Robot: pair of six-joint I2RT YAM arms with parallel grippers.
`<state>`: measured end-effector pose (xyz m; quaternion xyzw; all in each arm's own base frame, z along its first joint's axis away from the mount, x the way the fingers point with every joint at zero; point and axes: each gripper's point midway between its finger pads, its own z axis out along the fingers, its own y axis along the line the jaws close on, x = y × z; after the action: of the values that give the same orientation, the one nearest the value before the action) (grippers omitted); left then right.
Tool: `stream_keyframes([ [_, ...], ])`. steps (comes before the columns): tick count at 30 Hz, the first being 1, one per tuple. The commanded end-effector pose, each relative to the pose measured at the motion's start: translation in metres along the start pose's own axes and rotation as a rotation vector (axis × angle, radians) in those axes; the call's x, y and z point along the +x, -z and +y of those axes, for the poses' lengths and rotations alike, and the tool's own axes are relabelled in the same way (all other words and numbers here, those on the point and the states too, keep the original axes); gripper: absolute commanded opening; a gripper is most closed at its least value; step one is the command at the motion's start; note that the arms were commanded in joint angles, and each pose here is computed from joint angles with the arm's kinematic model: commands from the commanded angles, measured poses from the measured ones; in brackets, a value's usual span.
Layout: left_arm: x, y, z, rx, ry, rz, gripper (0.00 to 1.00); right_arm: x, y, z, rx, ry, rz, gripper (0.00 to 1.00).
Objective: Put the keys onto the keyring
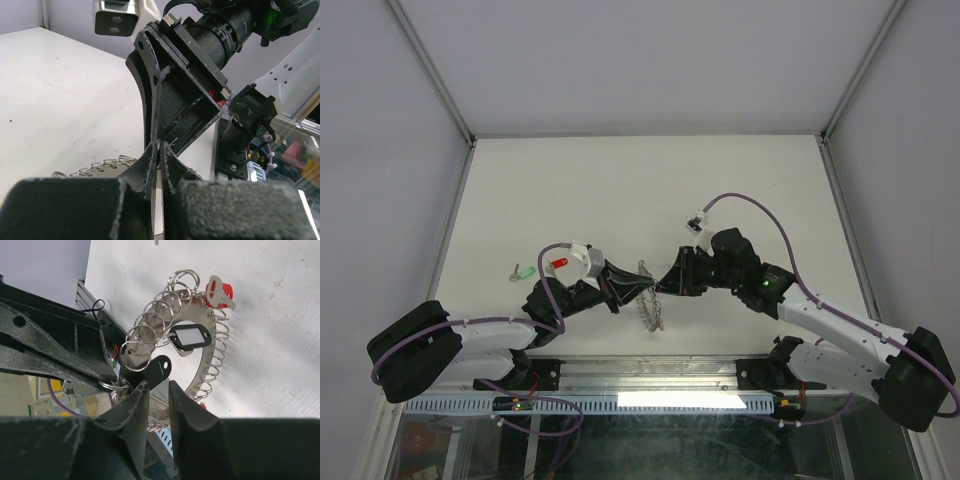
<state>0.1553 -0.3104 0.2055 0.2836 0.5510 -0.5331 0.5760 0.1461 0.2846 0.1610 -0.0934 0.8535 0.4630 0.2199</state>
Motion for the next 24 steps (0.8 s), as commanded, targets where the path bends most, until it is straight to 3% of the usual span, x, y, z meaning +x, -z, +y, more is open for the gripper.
stream_keyframes([
  [1,-0.037,-0.01,-0.012,0.062,-0.027,-0.119,0.0,-0.012,0.0,0.007,-0.006,0.039,-0.043,0.25],
  [9,-0.042,-0.01,-0.015,0.079,-0.031,-0.128,0.0,-0.028,0.022,-0.017,0.158,0.084,-0.166,0.27],
  [18,-0.051,-0.007,-0.017,0.106,-0.028,-0.151,0.0,-0.015,0.027,0.0,-0.007,0.345,-0.135,0.46],
  [24,-0.055,-0.008,-0.02,0.136,-0.035,-0.147,0.0,-0.026,0.034,-0.01,0.02,0.515,-0.234,0.51],
])
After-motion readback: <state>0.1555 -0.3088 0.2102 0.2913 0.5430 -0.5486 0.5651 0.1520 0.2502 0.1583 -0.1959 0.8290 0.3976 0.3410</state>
